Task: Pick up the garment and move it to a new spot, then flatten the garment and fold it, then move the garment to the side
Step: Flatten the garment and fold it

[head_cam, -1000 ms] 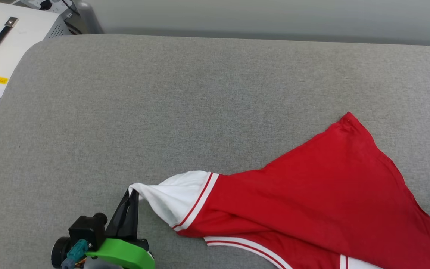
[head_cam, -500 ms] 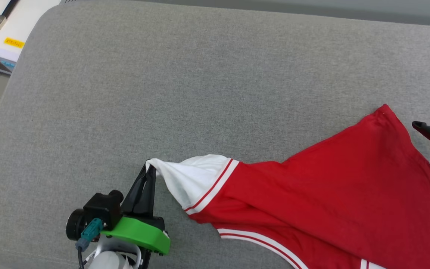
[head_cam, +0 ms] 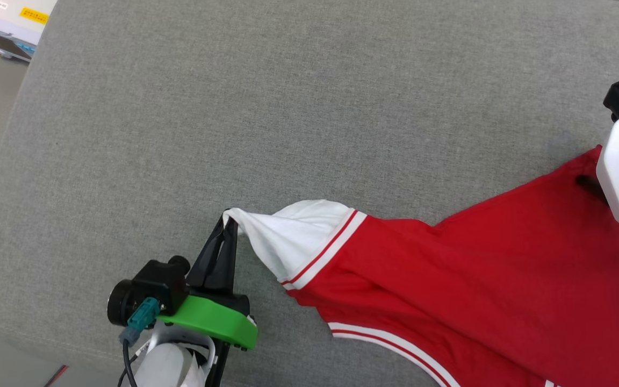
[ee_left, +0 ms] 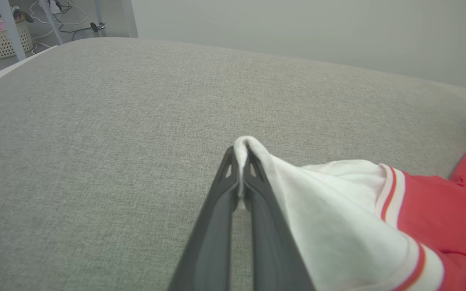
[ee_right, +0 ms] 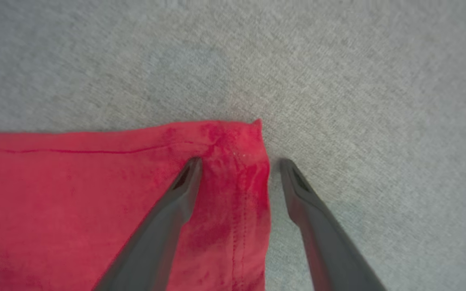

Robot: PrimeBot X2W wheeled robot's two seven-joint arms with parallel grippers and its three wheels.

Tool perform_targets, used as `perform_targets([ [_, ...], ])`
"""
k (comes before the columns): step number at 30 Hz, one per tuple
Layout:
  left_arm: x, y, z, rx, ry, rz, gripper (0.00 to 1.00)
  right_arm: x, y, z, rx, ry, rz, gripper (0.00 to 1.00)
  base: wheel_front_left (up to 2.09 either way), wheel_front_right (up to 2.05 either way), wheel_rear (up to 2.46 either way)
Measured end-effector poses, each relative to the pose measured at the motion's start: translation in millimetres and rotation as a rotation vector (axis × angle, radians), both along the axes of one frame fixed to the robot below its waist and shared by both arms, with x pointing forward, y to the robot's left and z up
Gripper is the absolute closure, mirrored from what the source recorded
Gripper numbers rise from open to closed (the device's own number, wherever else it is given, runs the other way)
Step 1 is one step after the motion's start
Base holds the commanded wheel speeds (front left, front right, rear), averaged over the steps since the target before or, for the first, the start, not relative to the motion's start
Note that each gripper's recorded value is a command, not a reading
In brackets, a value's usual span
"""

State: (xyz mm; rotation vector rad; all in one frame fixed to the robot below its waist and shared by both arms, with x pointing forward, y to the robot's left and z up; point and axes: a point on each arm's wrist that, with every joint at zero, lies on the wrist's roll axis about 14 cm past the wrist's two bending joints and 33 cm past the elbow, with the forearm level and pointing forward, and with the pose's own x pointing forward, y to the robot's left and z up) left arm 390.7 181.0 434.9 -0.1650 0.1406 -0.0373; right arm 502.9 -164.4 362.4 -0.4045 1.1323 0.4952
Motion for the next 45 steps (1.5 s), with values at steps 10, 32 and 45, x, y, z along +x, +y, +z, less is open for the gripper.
perform_targets([
  [10, 1, -1, 2, 0.001, -0.009, -0.005, 1.0, 1, 4, 3, 0.065, -0.043, -0.002, 1.0, 0.0, 0.0, 0.0],
  [32, 37, 4, 181, 0.124, -0.5, -0.094, 1.0, 14, 5, 222, 0.472, -0.837, 0.003, 1.0, 0.0, 0.0, 0.0],
  [45, 56, -56, 355, 0.248, -0.896, -0.298, 1.0, -4, -19, 347, 0.549, -1.195, -0.01, 1.0, 0.0, 0.0, 0.0],
])
